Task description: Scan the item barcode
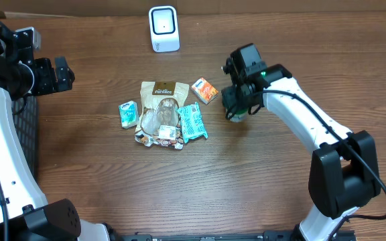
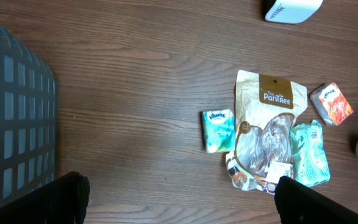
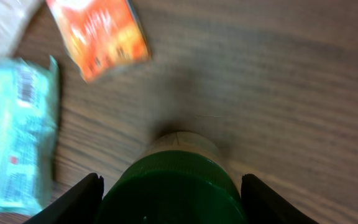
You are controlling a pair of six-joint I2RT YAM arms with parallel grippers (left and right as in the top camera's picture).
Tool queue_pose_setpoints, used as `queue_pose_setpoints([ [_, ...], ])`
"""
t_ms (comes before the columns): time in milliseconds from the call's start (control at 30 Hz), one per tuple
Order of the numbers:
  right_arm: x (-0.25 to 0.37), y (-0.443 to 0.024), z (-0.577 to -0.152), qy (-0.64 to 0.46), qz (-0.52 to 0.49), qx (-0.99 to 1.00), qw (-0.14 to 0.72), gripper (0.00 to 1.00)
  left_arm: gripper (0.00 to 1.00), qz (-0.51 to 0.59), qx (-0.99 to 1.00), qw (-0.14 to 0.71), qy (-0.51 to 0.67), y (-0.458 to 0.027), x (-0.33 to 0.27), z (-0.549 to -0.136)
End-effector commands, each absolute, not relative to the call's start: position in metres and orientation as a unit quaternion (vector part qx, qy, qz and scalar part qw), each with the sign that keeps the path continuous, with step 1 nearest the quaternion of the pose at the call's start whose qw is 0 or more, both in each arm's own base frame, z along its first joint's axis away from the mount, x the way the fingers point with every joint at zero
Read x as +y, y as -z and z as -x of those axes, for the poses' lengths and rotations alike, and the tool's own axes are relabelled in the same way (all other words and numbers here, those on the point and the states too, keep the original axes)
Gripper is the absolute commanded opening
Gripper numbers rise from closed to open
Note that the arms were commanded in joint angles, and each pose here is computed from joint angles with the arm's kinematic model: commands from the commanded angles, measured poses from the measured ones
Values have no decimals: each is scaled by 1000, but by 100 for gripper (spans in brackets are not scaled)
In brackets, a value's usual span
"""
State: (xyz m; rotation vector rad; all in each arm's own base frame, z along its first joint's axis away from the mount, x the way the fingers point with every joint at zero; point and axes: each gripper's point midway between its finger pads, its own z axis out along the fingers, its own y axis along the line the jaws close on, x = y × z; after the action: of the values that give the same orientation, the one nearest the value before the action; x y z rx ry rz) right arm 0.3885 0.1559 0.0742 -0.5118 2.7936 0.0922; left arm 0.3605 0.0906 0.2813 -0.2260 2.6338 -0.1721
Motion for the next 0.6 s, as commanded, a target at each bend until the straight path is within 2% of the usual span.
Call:
queue_pose_setpoints([
  [0,152,-73,-386,-24,181,971,151,19,100,69,964,248,65,-283,87,-363],
  [367,152,-68,-373,-32,182,975,124,21,100,69,964,248,65,-283,87,-363],
  [433,151,-67,-371,-31,182,975,120,31,100,69,964,248,65,-283,87,-363],
  [567,150,-66,-369,-30,182,976,116,38,99,69,964,248,65,-283,87,-363],
])
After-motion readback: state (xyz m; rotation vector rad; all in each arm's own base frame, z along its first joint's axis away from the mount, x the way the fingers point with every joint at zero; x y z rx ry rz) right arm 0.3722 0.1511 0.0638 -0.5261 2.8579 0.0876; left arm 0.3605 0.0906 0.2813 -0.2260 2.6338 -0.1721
